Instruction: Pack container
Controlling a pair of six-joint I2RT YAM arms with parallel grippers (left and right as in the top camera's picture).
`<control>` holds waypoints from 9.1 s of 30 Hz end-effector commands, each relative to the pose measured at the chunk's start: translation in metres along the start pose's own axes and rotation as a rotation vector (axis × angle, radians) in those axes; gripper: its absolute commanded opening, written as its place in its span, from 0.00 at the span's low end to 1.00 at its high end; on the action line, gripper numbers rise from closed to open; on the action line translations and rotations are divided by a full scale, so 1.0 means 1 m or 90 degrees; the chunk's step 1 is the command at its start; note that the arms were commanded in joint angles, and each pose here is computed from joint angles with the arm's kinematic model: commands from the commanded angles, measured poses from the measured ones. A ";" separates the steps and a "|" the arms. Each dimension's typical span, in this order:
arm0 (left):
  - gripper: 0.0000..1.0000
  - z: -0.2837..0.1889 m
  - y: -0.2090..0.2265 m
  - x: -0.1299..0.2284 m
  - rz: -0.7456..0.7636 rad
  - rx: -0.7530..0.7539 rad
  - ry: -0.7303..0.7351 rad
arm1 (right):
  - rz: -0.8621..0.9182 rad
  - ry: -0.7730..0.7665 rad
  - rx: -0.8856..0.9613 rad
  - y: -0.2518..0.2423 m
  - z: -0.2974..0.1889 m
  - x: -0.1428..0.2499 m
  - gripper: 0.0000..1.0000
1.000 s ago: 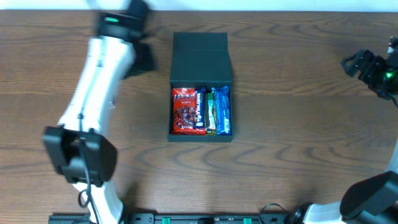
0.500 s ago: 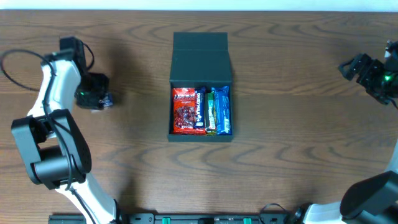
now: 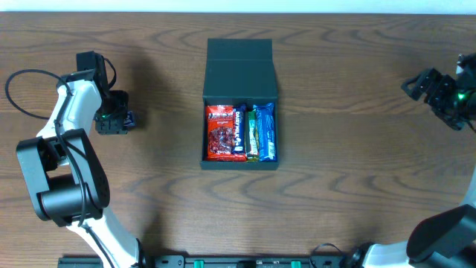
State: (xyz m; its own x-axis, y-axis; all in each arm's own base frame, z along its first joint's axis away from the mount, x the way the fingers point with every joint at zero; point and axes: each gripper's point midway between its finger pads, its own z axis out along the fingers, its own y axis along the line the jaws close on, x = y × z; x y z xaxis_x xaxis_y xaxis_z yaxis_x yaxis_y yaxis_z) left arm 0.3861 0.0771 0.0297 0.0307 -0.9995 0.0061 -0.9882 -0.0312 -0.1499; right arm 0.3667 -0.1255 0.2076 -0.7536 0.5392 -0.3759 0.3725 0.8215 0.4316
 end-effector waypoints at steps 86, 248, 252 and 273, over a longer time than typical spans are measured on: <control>0.06 -0.060 0.023 0.245 0.909 -0.063 0.051 | -0.015 -0.025 0.018 -0.006 -0.002 -0.011 0.99; 0.06 -0.181 -0.059 0.232 1.262 0.418 0.368 | -0.395 0.233 -0.173 0.226 0.089 0.110 0.02; 0.06 -0.175 -0.062 0.225 1.228 0.374 0.347 | -0.395 0.199 -0.147 0.225 0.076 0.101 0.02; 0.06 -0.282 -0.025 0.177 1.147 0.262 0.041 | -0.543 0.060 -0.190 0.245 -0.002 0.086 0.01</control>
State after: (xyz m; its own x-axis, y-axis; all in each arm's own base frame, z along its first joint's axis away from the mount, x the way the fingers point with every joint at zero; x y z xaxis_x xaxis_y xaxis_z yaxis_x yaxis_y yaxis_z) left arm 0.3869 -0.1075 0.2980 -0.9205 0.1628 -0.3553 0.2792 0.9101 -0.3062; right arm 0.4046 0.1214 0.2612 -0.8086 -0.2006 -0.5530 -0.4112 0.8650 0.2876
